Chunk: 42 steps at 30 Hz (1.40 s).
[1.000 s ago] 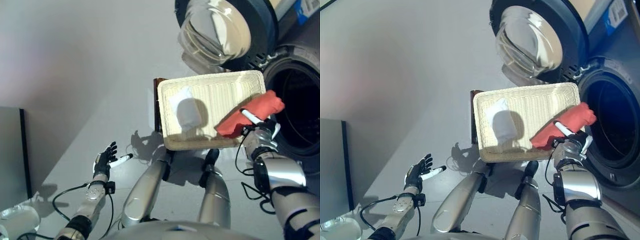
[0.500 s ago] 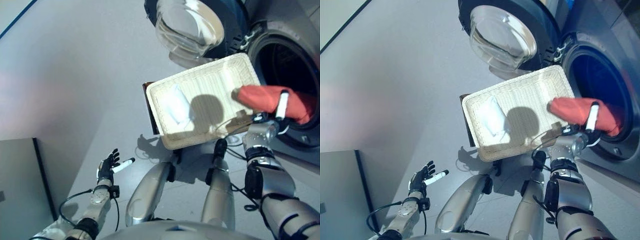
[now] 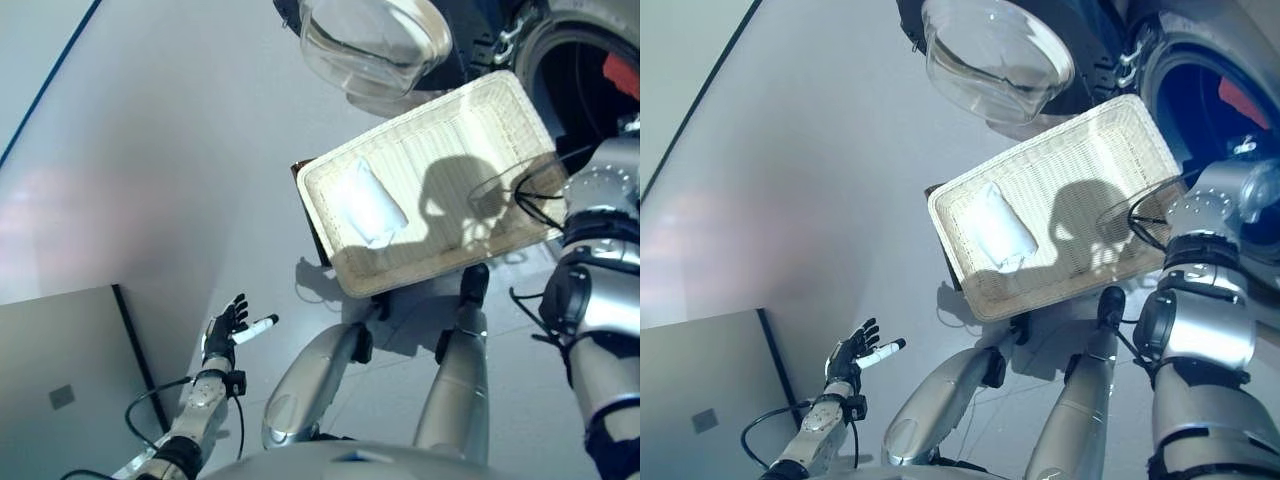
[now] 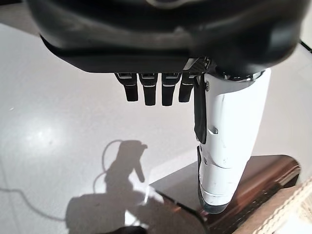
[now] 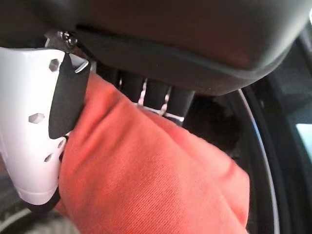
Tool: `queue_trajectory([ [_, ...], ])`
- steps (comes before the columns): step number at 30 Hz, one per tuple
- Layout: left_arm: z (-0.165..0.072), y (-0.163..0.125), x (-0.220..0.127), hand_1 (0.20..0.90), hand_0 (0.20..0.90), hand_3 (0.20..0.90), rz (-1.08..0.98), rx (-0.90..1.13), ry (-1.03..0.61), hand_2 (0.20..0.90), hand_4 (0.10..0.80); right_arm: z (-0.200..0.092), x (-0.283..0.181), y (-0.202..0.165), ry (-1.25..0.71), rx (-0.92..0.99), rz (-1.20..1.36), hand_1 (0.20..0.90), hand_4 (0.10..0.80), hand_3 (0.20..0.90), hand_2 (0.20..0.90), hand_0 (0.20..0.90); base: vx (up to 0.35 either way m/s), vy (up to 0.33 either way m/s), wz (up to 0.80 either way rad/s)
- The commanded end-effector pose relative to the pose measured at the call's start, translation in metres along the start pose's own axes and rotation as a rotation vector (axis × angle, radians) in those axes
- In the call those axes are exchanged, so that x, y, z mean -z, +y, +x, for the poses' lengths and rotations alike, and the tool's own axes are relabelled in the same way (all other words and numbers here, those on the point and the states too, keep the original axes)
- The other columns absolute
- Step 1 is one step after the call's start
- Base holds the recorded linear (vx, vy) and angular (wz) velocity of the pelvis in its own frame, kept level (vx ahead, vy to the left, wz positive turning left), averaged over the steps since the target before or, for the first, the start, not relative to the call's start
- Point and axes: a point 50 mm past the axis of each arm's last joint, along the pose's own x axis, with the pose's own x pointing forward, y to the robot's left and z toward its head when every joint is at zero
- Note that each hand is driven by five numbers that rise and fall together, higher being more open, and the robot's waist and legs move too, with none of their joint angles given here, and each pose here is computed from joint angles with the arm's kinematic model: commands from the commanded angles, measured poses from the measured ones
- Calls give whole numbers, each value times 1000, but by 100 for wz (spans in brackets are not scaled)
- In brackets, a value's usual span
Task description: Pick up the clothes and place them into the washing machine
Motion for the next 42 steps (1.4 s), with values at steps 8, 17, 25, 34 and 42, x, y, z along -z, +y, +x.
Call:
queue_trajectory([
  [8,-6,26,4,900,900,900,-24,-107,-13,900,800,-13,-107,85,-452,-342,20,900,800,900,900,900,25,14,-9],
  [17,-6,18,5,900,900,900,-31,-90,-6,900,800,-2,-43,40,-240,-206,-49,900,800,900,900,900,2,0,-2],
  [25,-8,19,13,900,900,900,-45,-105,29,900,800,0,-25,17,-183,-136,-53,900,800,900,900,900,0,-5,-1],
  [34,-11,36,13,900,900,900,-24,-142,19,900,800,8,-68,23,-356,-187,-54,900,800,900,900,900,-1,-29,5],
  [42,-10,43,20,900,900,900,14,-148,68,900,800,23,-4,-49,-84,-26,-397,900,800,900,900,900,-5,-53,8],
])
